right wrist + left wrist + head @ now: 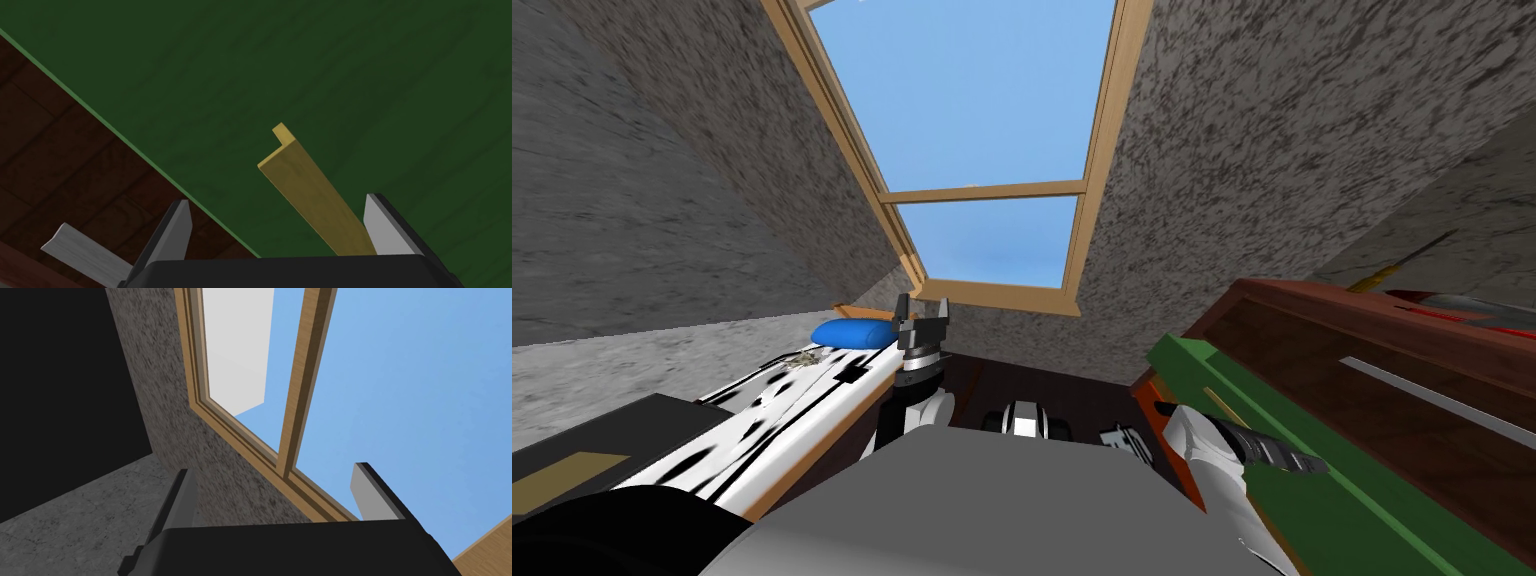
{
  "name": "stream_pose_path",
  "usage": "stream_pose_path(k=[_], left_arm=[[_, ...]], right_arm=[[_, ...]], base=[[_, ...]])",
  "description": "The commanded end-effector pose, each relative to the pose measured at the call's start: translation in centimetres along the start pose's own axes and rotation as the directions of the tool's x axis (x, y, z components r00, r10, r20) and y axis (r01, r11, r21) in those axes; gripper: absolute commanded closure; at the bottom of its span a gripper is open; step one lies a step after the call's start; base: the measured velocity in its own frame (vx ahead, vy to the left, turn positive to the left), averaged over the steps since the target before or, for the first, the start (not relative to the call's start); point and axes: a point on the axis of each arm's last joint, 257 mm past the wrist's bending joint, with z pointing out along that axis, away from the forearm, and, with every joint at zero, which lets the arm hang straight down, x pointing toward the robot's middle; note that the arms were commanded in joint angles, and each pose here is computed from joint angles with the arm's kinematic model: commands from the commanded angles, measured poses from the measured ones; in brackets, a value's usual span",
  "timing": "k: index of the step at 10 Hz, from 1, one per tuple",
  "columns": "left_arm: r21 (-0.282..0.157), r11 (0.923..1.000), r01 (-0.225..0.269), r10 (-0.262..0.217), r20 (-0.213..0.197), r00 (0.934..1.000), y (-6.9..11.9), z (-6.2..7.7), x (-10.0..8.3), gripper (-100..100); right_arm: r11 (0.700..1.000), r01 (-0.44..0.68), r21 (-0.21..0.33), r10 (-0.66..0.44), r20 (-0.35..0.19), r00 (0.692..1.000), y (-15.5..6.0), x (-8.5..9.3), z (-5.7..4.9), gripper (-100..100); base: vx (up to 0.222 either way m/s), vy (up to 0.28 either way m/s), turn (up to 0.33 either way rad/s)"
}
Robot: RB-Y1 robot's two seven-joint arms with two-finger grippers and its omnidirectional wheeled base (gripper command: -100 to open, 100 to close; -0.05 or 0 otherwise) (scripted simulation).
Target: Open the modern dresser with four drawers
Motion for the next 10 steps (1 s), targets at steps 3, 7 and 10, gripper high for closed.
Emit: stream_pose_path(k=[3, 7, 10], left_arm=[[0.0, 1.0, 0.0, 0.0, 0.0, 1.0, 0.0, 0.0, 0.0, 0], [0.0, 1.0, 0.0, 0.0, 0.0, 1.0, 0.0, 0.0, 0.0, 0], [0.0, 1.0, 0.0, 0.0, 0.0, 1.0, 0.0, 0.0, 0.0, 0]], right_arm=[[1.0, 0.002, -0.014, -0.002, 0.02, 1.0, -1.3, -4.0, 1.7, -100], [0.999, 0.015, -0.034, -0.015, -0.001, 1.0, 0.1, -2.2, 0.8, 0], [0.999, 0.018, -0.042, -0.019, -0.006, 1.0, 0.5, -1.8, 0.6, 0]], base=[[-0.021, 0.048, -0.047], [-0.001, 0.008, 0.002], [0.0, 0.0, 0.0]])
